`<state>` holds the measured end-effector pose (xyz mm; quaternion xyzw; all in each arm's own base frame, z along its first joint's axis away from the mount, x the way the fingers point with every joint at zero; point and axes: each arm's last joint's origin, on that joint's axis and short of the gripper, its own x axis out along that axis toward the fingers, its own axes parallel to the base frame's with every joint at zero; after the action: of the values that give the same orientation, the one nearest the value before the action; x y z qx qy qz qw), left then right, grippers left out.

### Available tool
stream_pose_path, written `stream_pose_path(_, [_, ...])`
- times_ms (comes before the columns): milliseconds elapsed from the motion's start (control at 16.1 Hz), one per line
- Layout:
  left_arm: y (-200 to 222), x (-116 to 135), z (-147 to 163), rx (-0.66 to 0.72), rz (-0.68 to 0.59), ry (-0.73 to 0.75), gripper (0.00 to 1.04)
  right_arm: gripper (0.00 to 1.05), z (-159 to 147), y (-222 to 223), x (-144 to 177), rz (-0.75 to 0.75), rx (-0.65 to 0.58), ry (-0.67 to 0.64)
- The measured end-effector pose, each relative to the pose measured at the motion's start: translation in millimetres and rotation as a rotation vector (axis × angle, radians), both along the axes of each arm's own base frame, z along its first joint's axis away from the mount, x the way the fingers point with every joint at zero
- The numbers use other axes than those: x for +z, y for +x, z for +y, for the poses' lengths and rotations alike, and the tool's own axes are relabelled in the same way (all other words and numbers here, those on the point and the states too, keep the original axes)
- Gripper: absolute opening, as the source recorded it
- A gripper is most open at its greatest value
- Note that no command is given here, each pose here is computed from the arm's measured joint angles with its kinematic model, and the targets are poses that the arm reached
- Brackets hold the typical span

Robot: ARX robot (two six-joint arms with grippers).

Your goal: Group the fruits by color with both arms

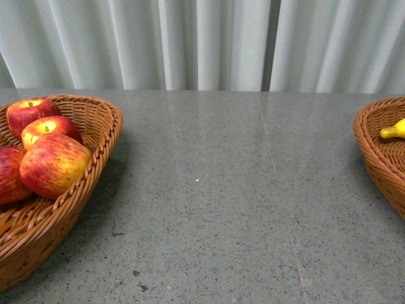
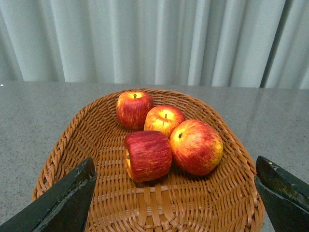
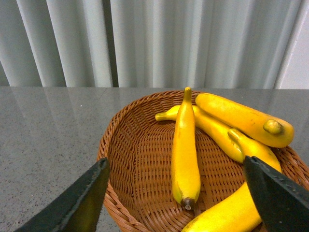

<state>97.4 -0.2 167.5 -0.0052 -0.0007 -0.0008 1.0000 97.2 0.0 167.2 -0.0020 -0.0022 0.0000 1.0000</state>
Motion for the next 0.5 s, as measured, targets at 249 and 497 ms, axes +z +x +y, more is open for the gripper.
stream_pose_path(249, [0.0,0.0,0.0,0.000,0.000,0.000,0.98,1.00,0.0,0.0,0.0,0.000,0.000,0.000])
stream_pose_path(497, [0.0,0.0,0.0,0.000,0.000,0.000,0.98,0.98,0.0,0.0,0.0,0.000,0.000,0.000])
